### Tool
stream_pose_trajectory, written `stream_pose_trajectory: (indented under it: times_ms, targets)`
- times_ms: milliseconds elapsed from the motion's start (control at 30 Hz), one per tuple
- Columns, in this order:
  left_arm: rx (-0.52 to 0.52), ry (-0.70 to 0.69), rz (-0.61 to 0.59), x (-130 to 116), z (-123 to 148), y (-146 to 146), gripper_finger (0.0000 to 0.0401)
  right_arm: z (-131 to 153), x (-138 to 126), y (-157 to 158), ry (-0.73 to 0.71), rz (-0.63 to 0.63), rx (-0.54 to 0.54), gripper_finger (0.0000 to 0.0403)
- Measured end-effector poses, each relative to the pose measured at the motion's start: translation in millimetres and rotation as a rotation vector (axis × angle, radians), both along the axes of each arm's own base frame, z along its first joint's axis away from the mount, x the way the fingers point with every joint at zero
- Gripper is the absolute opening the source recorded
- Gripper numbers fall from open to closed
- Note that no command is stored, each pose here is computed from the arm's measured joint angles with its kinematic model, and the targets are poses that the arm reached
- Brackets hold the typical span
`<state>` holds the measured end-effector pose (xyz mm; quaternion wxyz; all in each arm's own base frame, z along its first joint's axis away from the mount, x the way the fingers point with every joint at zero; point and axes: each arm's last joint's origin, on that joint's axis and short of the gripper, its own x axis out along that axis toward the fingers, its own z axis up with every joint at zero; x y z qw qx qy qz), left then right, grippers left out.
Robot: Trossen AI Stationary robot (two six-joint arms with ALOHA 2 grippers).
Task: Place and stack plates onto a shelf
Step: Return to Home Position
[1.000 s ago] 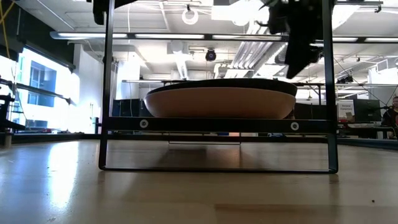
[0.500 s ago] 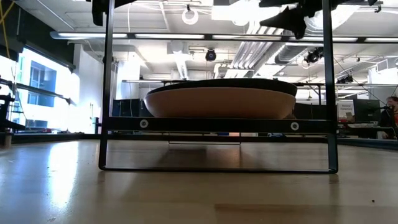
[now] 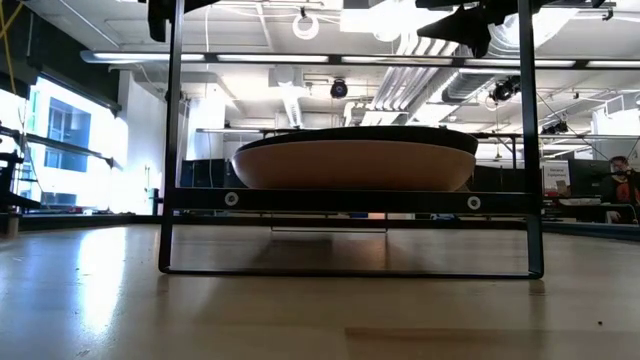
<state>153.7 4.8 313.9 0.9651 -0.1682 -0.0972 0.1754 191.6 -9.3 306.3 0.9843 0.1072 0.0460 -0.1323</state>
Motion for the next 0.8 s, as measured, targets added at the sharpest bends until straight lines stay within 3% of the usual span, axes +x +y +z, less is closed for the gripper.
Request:
stream_pose_trajectory:
  times_ms: [267, 367, 467, 567, 800]
  targets:
    - [0.059, -0.031, 0.002, -12, 7, 0, 0.0157, 0, 0, 0, -0.008, -0.004, 0.032, 0.0226]
    - [0.130, -0.048, -0.018, -23, 12, 0, 0.0121, -1, 0, 0, -0.005, -0.006, 0.047, 0.0226]
    - [0.167, -0.055, -0.029, -35, 9, 0, 0.0061, -1, 0, 0, 0.001, -0.006, 0.047, 0.0226]
    - [0.154, -0.045, -0.043, -43, -9, 0, 0.0010, -2, 0, 0, 0.004, -0.006, 0.047, 0.0226]
    - [0.105, -0.112, -0.057, -58, -64, 1, 0.0002, -2, 0, 0, 0.001, -0.008, 0.057, 0.0226]
